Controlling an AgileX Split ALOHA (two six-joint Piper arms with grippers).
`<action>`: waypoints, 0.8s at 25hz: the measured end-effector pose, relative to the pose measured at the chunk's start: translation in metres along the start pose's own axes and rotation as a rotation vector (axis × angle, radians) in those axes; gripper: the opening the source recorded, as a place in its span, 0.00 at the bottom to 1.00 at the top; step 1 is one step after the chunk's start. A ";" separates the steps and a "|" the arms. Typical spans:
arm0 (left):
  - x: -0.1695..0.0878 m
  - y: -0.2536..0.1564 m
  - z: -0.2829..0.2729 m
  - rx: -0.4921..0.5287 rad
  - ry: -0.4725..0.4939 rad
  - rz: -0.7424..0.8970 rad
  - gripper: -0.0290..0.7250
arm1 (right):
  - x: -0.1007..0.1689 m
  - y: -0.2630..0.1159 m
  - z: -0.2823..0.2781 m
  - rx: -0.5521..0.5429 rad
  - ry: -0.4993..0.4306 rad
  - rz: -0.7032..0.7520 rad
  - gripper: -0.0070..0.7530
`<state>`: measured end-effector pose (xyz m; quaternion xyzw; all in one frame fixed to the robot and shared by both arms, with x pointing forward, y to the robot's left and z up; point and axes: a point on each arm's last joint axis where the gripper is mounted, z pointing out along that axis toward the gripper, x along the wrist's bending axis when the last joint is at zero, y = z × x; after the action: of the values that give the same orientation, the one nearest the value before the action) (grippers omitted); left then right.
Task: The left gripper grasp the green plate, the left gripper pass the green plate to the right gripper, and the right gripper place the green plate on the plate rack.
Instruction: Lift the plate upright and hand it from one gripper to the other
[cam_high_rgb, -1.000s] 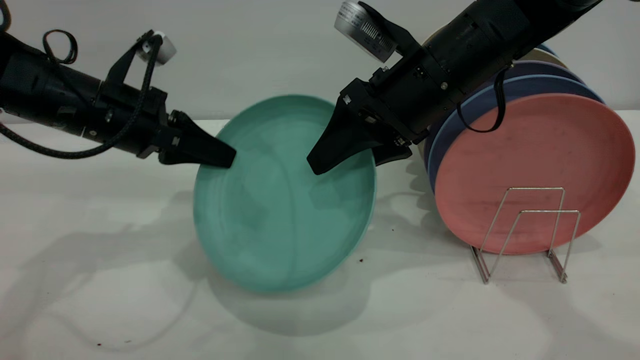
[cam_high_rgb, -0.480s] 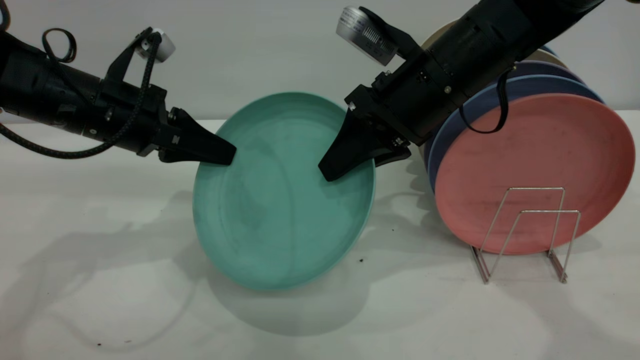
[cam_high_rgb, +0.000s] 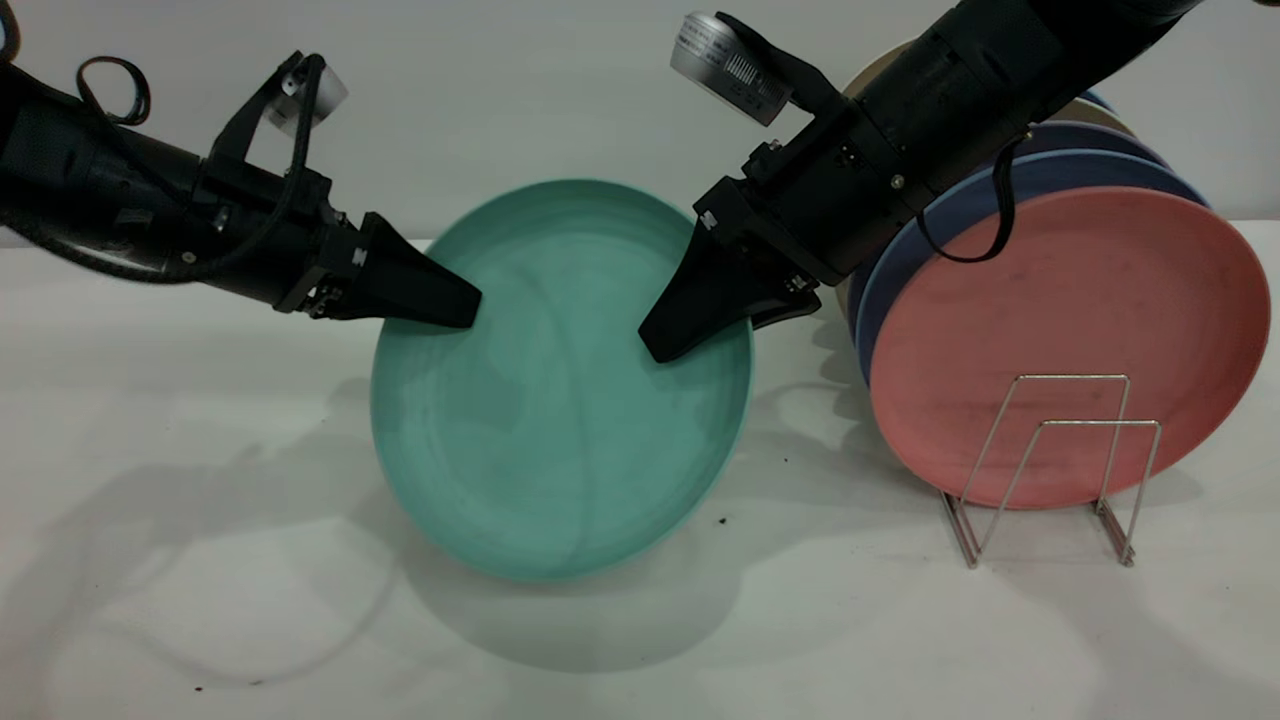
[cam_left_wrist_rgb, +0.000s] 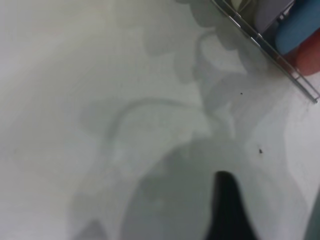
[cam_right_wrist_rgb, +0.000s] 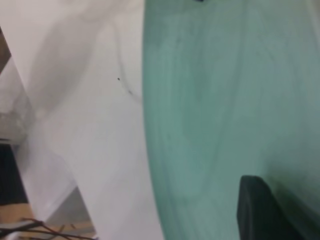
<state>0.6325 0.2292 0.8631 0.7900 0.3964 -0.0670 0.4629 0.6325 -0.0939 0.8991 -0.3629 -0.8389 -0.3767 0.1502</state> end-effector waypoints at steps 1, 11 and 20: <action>-0.001 0.000 0.000 -0.001 -0.008 -0.020 0.83 | -0.001 0.000 -0.001 -0.001 -0.007 -0.024 0.22; -0.020 0.008 -0.044 0.145 -0.076 -0.064 0.92 | 0.005 0.009 -0.025 0.028 -0.111 -0.311 0.14; -0.031 0.029 -0.097 0.123 0.042 -0.011 0.81 | 0.012 0.017 -0.056 0.055 -0.177 -0.491 0.14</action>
<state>0.6064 0.2802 0.9523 0.8160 0.4054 -0.0770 0.4048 0.6351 -0.1221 0.9516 -0.1759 -0.9217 -0.3457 -0.0097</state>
